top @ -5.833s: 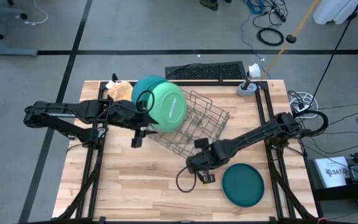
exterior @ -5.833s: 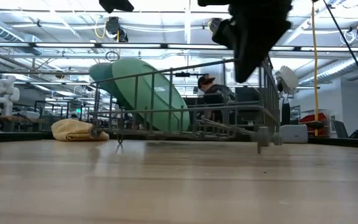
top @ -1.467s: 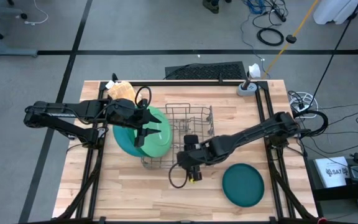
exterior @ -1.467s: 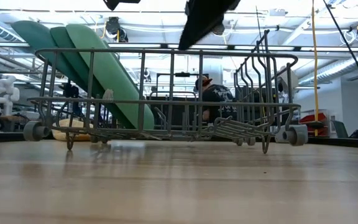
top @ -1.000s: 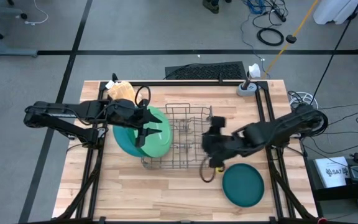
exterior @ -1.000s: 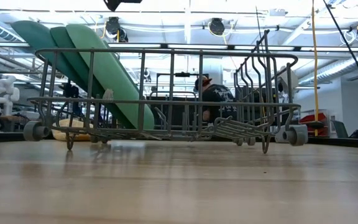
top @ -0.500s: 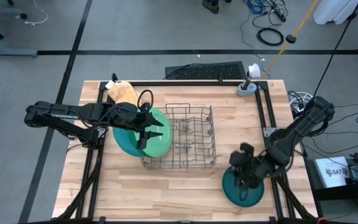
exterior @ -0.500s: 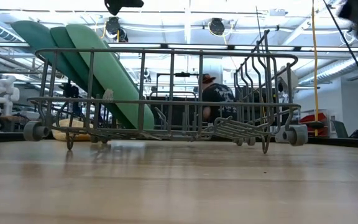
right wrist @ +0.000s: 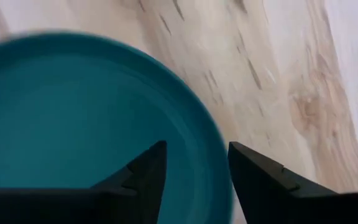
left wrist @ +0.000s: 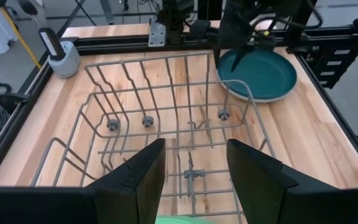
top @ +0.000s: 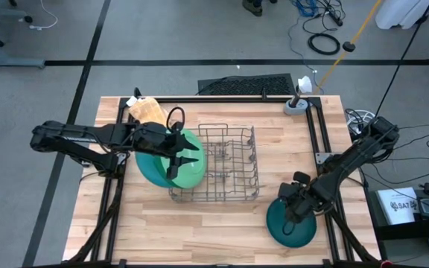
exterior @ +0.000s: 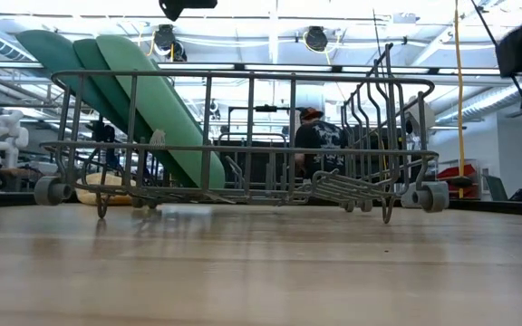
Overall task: Sort dishes
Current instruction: Put the dark blue plate into the dishwasher rack
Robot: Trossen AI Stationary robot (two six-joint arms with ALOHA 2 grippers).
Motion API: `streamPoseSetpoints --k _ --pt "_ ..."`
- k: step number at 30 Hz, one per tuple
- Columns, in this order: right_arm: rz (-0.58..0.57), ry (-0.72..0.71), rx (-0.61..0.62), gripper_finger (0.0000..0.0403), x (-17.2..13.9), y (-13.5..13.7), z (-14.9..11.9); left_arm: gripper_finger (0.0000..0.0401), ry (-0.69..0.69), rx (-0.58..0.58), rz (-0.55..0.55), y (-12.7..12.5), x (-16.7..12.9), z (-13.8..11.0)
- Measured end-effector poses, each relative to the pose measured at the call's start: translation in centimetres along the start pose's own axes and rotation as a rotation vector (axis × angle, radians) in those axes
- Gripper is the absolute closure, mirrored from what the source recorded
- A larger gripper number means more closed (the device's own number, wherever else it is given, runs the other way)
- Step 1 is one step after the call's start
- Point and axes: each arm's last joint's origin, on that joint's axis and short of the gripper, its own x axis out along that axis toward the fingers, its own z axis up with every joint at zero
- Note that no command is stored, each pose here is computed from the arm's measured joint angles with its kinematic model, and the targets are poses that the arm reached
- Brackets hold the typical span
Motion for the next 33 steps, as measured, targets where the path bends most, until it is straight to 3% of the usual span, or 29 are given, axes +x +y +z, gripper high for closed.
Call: streamPoseSetpoints --k 14,26,33 --pt "-0.033 0.036 -0.111 0.0275 1.9 -1.6 0.2 0.0219 0.032 0.028 -0.01 0.0 2.6 -0.3" --pt "0.017 0.02 -0.211 0.0392 2.0 -1.4 0.9 0.0219 0.06 0.029 -0.013 -0.1 3.4 -0.7" --pt "0.019 0.018 -0.212 0.0399 1.9 -1.4 0.9 0.0219 0.061 0.029 -0.013 -0.1 3.4 -0.7"
